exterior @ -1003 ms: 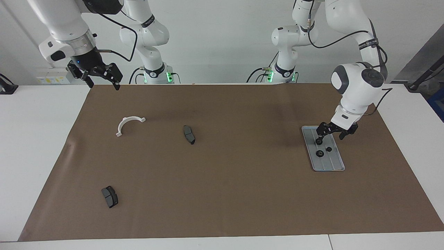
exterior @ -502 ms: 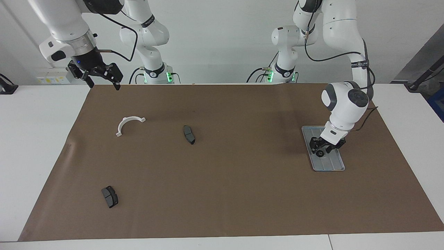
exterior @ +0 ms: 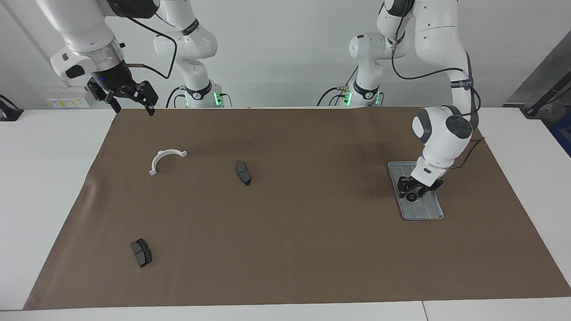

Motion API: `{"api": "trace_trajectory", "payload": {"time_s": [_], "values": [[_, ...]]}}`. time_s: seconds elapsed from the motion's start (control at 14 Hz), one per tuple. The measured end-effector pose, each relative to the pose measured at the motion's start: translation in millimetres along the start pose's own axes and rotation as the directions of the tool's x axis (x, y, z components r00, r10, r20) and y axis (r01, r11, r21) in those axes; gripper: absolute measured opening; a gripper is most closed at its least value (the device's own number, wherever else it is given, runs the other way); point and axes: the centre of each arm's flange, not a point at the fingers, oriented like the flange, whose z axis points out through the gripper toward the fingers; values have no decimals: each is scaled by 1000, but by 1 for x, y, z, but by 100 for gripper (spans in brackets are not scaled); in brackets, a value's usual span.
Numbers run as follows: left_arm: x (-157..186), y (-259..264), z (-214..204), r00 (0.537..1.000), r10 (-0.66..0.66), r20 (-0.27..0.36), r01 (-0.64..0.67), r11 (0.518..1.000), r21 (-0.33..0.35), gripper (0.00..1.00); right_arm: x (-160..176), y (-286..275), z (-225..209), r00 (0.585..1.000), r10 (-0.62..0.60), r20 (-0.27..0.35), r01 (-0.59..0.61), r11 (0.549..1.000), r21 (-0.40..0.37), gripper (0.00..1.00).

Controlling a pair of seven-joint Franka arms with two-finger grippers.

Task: Place bearing gear from tray to pile

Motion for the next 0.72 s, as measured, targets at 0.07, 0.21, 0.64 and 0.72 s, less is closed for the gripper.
{"api": "trace_trajectory", "payload": {"time_s": [0.07,0.21,0.64,0.72], "values": [[0,1,-1,1000,-1,-2,1,1000,-1,39,0,0,0,1000,0,0,0,1000,0,100],[0,1,-1,1000,-1,-3,1,1000,-1,35,0,0,0,1000,0,0,0,1000,0,100],[34,13,-48,1000,-31,2,31,999,-6,35,-1,-7,0,1000,-13,0,13,1000,-1,100],[41,28,-61,998,-61,5,61,998,-8,35,-1,-7,0,1000,-13,0,13,1000,-1,100]]}}
